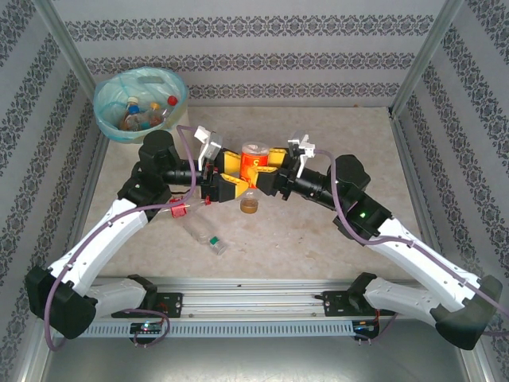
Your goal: Put the plastic bottles in the bin
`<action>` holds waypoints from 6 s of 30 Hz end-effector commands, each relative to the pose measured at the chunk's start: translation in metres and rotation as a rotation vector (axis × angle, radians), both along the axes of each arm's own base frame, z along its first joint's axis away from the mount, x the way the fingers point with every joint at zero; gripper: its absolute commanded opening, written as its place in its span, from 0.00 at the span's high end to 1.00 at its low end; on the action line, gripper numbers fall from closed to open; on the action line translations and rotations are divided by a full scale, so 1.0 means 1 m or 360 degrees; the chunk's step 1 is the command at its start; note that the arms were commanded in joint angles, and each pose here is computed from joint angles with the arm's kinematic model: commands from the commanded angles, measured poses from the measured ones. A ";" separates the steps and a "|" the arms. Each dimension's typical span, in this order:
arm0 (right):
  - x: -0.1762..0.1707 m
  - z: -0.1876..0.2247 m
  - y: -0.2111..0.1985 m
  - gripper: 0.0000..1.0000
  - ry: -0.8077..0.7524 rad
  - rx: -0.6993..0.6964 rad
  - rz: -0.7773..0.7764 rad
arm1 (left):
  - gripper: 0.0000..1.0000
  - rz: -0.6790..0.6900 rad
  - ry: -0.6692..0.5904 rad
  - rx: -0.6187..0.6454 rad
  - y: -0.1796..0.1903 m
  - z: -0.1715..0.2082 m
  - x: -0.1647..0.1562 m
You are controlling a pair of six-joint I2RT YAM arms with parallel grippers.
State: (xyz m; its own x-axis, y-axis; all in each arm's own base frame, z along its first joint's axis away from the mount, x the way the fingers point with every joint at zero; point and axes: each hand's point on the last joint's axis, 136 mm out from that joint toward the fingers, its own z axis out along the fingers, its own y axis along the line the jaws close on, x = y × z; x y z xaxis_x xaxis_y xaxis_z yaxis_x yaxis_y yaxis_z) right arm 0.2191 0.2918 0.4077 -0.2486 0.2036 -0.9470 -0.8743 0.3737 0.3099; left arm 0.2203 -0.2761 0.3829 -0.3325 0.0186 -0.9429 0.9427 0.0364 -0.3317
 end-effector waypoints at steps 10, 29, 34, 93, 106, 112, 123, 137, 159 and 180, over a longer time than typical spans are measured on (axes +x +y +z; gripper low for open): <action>-0.012 0.028 0.014 0.49 -0.0115 0.0136 0.0118 | 0.38 -0.0090 -0.0076 -0.0050 -0.002 0.006 -0.014; 0.015 0.026 -0.038 0.06 -0.0124 0.0178 -0.0432 | 0.60 0.0508 -0.0336 -0.0059 0.026 0.032 0.026; 0.026 0.019 -0.070 0.04 -0.0111 0.0187 -0.0700 | 0.60 0.0874 -0.0478 0.0011 0.056 0.064 0.050; 0.042 -0.014 -0.101 0.08 0.0086 0.0127 -0.0801 | 0.34 0.2297 0.0327 0.1286 0.339 -0.068 0.268; 0.052 -0.016 -0.097 0.09 0.0126 0.0124 -0.0797 | 0.57 0.2573 -0.0129 0.0996 0.353 0.017 0.290; 0.053 -0.012 -0.099 0.10 0.0118 0.0123 -0.0809 | 0.57 0.2639 -0.0305 0.0872 0.356 0.035 0.309; 0.056 -0.019 -0.100 0.09 0.0155 0.0110 -0.0816 | 0.19 0.2504 -0.0175 0.0871 0.346 -0.007 0.329; 0.061 -0.026 -0.094 0.10 0.0205 0.0113 -0.0794 | 0.25 0.2376 -0.0122 0.0925 0.334 -0.020 0.322; 0.055 -0.107 0.033 0.15 0.0388 -0.0750 -0.0340 | 0.33 0.2376 -0.0346 0.0804 0.273 0.057 0.240; 0.001 -0.310 0.152 0.12 0.0585 -0.1440 -0.0024 | 0.25 0.2208 -0.0219 0.0921 0.244 -0.068 0.091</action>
State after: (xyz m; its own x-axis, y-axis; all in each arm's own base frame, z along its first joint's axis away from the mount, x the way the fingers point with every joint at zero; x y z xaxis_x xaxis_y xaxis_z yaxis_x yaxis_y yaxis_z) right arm 0.2150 0.4334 0.0924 -0.5784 -0.5585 -0.5946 -0.7715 0.6113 0.1763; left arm 0.3165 -0.0356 0.3073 -0.3660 0.1347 -0.9208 0.0961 0.9897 0.1065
